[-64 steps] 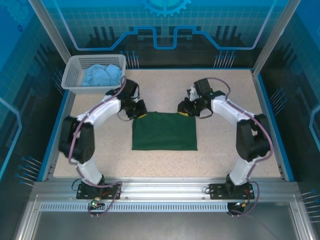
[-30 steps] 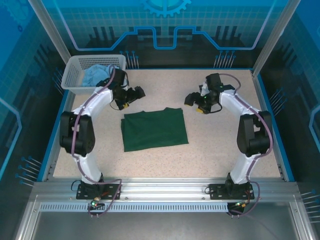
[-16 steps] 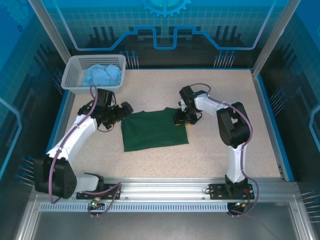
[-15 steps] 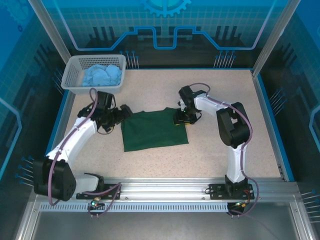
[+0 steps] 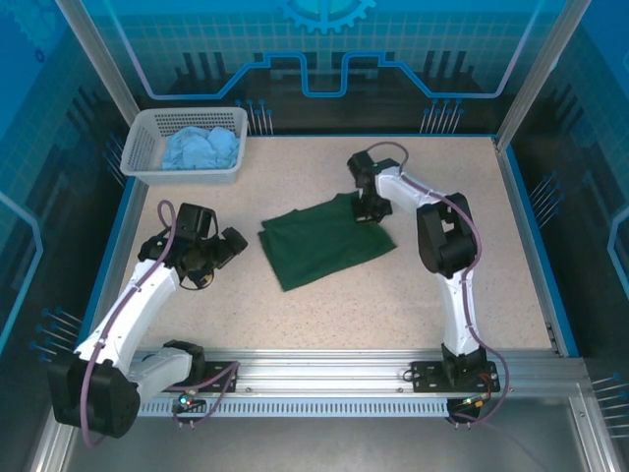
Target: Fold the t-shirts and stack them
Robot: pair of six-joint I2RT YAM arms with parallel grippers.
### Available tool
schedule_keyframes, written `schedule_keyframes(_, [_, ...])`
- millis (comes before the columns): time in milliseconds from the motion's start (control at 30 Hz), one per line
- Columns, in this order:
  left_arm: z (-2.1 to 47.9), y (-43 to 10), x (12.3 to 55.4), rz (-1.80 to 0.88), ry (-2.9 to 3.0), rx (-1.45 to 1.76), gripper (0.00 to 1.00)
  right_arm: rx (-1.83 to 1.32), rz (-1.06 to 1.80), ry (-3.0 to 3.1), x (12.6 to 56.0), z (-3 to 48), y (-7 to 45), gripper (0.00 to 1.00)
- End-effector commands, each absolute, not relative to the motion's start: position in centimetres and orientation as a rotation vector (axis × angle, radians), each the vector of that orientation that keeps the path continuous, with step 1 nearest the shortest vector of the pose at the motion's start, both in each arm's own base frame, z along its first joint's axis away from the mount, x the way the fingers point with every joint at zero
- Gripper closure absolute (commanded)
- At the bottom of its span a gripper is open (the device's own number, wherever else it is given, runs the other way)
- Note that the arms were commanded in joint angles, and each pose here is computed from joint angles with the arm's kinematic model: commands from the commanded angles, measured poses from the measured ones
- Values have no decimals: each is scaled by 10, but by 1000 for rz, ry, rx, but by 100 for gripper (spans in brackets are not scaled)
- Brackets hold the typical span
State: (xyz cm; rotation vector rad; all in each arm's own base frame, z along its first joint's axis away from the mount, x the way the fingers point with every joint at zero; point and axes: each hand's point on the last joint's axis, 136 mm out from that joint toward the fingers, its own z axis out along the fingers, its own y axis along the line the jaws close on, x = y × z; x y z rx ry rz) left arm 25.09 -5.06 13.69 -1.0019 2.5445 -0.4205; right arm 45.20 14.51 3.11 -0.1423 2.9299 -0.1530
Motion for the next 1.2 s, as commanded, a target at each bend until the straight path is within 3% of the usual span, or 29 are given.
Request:
schedule_keyframes(0, [152, -47, 234, -392, 2564, -1003, 1, -117, -515, 2894, 478, 43, 64, 100])
schedule_keyframes(300, [167, -41, 209, -344, 2608, -1010, 1, -72, -649, 2821, 544, 37, -30, 100])
schedule_keyframes(633, [179, -45, 219, -317, 2681, -981, 1, 103, -604, 2697, 598, 48, -105, 100])
schedule_keyframes(1167, [176, -62, 259, -309, 2782, -910, 1, 624, -525, 2563, 588, 53, -204, 100])
